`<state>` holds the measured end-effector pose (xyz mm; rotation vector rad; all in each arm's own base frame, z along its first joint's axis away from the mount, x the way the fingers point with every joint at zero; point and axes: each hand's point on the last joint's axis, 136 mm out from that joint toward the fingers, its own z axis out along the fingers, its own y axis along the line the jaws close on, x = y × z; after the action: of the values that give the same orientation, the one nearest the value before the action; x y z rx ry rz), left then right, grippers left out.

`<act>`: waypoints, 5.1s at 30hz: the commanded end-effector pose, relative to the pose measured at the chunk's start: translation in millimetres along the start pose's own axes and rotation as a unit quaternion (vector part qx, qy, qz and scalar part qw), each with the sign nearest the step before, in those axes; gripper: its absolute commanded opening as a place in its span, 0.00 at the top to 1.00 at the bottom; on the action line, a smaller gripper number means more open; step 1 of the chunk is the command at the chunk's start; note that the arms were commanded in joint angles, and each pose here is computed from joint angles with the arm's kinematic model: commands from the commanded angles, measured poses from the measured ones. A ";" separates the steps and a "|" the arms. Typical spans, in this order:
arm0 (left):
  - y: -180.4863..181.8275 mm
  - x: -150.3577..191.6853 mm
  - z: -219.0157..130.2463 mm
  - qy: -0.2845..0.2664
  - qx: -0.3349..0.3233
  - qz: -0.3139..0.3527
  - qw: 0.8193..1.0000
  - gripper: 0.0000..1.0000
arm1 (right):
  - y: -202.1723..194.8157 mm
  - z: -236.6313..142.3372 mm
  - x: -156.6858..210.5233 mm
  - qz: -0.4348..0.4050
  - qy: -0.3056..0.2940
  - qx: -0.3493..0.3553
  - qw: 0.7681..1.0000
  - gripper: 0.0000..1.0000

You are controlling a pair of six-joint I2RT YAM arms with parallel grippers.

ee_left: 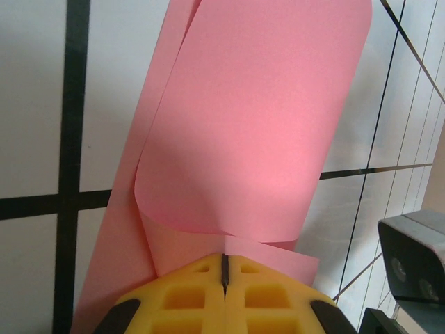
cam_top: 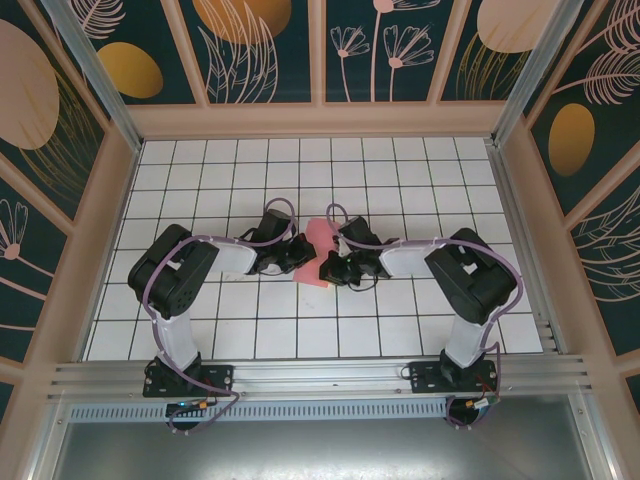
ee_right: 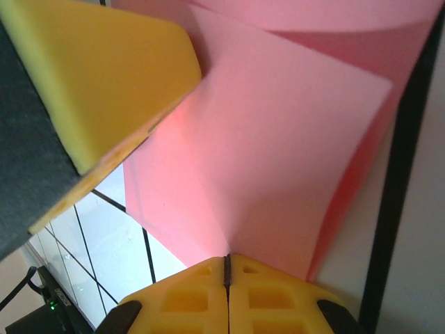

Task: Fold a paper plane with a square sheet of paper (pick it up from the middle)
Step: Fold the triangle a second time at the center of the table.

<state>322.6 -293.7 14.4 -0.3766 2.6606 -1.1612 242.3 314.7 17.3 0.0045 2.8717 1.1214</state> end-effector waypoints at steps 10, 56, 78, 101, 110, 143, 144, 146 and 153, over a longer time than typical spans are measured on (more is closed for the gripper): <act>35.2 12.0 6.3 0.011 -0.051 -0.023 0.998 0.97 | -32.9 -13.0 42.7 0.044 0.040 0.030 0.998 0.92; -40.4 14.9 -12.1 0.023 0.074 0.049 0.996 0.66 | -39.8 11.0 16.1 0.067 0.018 0.047 0.996 1.00; 37.1 -28.7 -8.9 -0.043 -0.080 0.004 0.996 0.77 | -54.4 11.7 26.0 0.064 0.033 0.071 0.995 1.00; 24.4 -75.7 -25.0 -0.082 -0.115 0.036 0.989 0.76 | -48.5 11.7 27.9 0.049 0.040 0.057 0.996 1.00; -34.4 -54.3 -51.9 -0.071 0.027 0.062 0.995 0.77 | -44.6 12.5 23.9 0.045 0.038 0.054 0.997 1.00; 29.7 -7.0 2.0 0.001 -0.045 0.044 0.998 0.83 | 32.4 -5.1 -28.3 0.017 -0.020 -0.030 0.999 1.00; 28.5 -7.3 2.2 0.001 -0.043 0.044 0.998 0.83 | 28.4 -0.6 -29.6 0.021 -0.018 -0.023 0.999 1.00; 26.5 -7.6 2.2 0.001 -0.040 0.043 0.998 0.83 | 19.9 7.6 -29.7 0.028 -0.013 -0.011 0.999 1.00; 31.1 -7.7 2.2 -0.002 -0.047 0.034 0.998 0.84 | -18.6 22.8 -12.2 0.062 0.010 0.024 0.998 1.00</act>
<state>338.0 -289.0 17.4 -0.2344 2.6304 -1.1262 271.0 332.9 17.3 0.0939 2.8570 1.1717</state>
